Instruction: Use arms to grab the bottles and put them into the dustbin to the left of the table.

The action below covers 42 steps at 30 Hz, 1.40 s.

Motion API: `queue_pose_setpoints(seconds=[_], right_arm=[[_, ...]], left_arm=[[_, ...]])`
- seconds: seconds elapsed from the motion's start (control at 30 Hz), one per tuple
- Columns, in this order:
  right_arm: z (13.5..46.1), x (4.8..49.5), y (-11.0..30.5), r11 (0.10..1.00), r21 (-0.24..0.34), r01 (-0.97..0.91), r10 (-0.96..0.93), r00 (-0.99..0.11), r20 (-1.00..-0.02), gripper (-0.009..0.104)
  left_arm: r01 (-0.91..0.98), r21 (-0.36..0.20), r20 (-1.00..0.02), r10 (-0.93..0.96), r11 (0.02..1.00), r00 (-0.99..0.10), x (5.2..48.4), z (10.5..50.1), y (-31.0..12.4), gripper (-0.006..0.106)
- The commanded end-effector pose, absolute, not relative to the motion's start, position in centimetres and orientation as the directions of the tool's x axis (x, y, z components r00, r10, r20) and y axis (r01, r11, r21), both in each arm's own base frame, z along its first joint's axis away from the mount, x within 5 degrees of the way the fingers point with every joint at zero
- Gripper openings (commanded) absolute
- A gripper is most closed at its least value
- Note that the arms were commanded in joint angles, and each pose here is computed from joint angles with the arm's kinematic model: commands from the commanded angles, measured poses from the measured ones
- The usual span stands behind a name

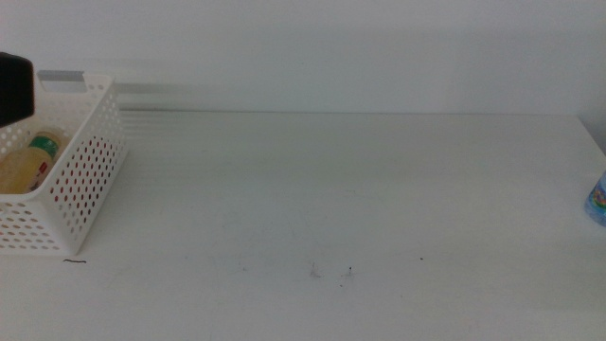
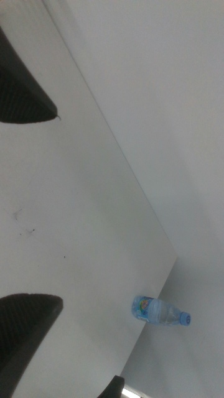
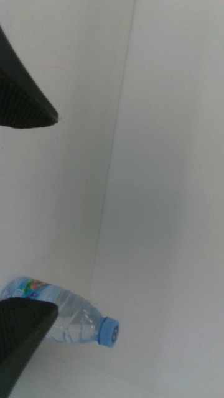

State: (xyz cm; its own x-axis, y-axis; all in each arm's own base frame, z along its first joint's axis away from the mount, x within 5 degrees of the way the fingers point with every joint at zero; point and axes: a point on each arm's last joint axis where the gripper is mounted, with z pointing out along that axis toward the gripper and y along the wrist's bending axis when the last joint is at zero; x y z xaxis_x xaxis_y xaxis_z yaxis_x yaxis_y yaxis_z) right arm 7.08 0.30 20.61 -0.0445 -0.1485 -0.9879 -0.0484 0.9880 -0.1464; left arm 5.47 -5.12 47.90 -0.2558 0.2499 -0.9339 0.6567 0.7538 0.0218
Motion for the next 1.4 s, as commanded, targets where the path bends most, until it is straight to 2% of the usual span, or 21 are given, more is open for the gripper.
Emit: queue_pose_setpoints(seconds=[0.0, 0.33, 0.53, 0.73, 1.03, 1.37], right_arm=[[20.7, 7.4, 0.3, 0.99, -0.137, -0.044, -0.139, -0.038, -0.99, 0.093], [20.6, 8.5, 0.4, 0.987, -0.148, -0.058, -0.151, -0.059, -0.987, 0.093], [20.9, 8.5, 0.5, 0.986, -0.155, -0.057, -0.156, -0.022, -0.987, 0.093], [20.3, 9.1, 0.0, 0.988, -0.152, -0.017, -0.153, -0.103, -0.983, 0.093], [20.1, 11.1, -0.1, 0.99, -0.143, -0.01, -0.143, -0.093, -0.985, 0.093], [18.4, 13.8, -0.7, 0.993, -0.115, 0.006, -0.113, -0.157, -0.981, 0.093]], left_arm=[[0.658, 0.02, -0.941, 0.237, 0.753, -0.243, 5.3, 48.2, -5.1, 0.094], [0.658, 0.02, -0.941, 0.237, 0.753, -0.243, 5.3, 48.2, -5.1, 0.094], [0.658, 0.02, -0.941, 0.237, 0.753, -0.243, 5.3, 48.2, -5.1, 0.094], [0.658, 0.02, -0.941, 0.237, 0.753, -0.243, 5.3, 48.2, -5.1, 0.094], [0.658, 0.02, -0.941, 0.237, 0.753, -0.243, 5.3, 48.2, -5.1, 0.094], [0.658, 0.02, -0.941, 0.237, 0.753, -0.243, 5.3, 48.2, -5.1, 0.094]])
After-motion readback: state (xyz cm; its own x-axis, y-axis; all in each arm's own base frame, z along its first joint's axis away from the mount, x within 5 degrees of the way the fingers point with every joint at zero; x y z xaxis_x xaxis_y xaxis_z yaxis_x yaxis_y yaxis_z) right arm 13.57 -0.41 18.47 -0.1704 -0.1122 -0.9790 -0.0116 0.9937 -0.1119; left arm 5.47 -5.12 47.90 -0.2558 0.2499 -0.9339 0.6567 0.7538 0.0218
